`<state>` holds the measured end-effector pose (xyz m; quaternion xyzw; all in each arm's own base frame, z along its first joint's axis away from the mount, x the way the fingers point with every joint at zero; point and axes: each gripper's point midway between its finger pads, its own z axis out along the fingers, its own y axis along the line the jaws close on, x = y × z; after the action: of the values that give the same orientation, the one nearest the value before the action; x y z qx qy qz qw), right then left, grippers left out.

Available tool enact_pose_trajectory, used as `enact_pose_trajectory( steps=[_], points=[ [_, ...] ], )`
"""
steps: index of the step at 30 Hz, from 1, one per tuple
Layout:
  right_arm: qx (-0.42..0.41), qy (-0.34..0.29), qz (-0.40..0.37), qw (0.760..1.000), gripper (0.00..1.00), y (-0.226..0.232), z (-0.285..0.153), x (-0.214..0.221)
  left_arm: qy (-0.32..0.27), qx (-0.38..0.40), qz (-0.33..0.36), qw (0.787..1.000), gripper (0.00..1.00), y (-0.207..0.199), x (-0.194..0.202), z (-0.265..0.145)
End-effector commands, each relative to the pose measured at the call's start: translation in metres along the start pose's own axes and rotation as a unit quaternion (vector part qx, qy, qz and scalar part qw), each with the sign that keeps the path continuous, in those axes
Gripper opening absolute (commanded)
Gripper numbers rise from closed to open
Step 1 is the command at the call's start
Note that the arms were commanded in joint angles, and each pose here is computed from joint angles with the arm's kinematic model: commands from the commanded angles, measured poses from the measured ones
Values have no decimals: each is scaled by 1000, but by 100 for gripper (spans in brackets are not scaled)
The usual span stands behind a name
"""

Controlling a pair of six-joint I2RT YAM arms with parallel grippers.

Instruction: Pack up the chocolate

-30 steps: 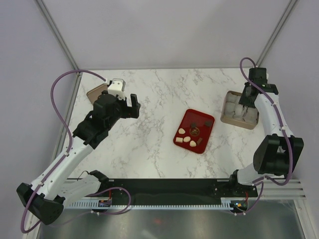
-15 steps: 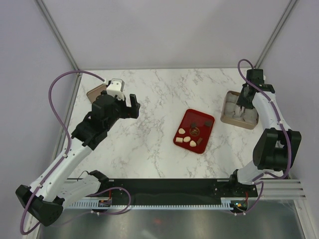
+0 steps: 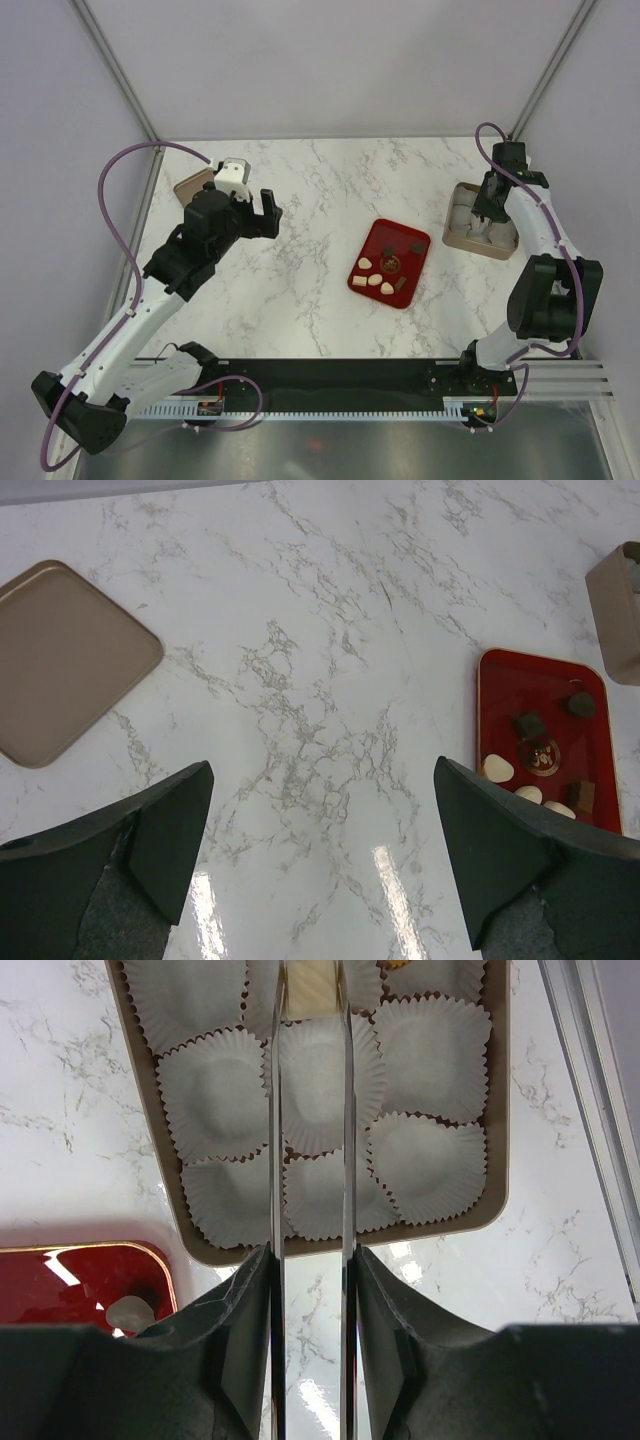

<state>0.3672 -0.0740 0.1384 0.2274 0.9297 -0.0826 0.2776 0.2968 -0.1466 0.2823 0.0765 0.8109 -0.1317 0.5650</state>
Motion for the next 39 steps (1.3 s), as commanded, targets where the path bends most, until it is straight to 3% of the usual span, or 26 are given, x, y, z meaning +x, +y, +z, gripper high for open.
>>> enact_pose_trajectory(
  steps=[1,15,24,32,36,39],
  points=[
    [-1,-22,8,1000,44,1,1,-11,-30,2,-9,1000,100,-1,-22,-6],
    [-23,-37,11,999,50,7,-13,-24,-27,-8,-8,1000,100,2,-19,-3],
    [-57,-65,10,996,50,10,-57,-26,-33,-13,-11,999,100,5,-22,-8],
    [-138,-53,-63,987,49,49,-106,26,19,80,-23,996,100,-30,-24,-32],
    [-203,-38,-95,974,49,66,-127,60,82,144,-36,986,100,-47,17,-52],
    [-235,-24,-118,965,49,75,-134,91,108,142,-50,983,100,-42,45,-61]
  ],
)
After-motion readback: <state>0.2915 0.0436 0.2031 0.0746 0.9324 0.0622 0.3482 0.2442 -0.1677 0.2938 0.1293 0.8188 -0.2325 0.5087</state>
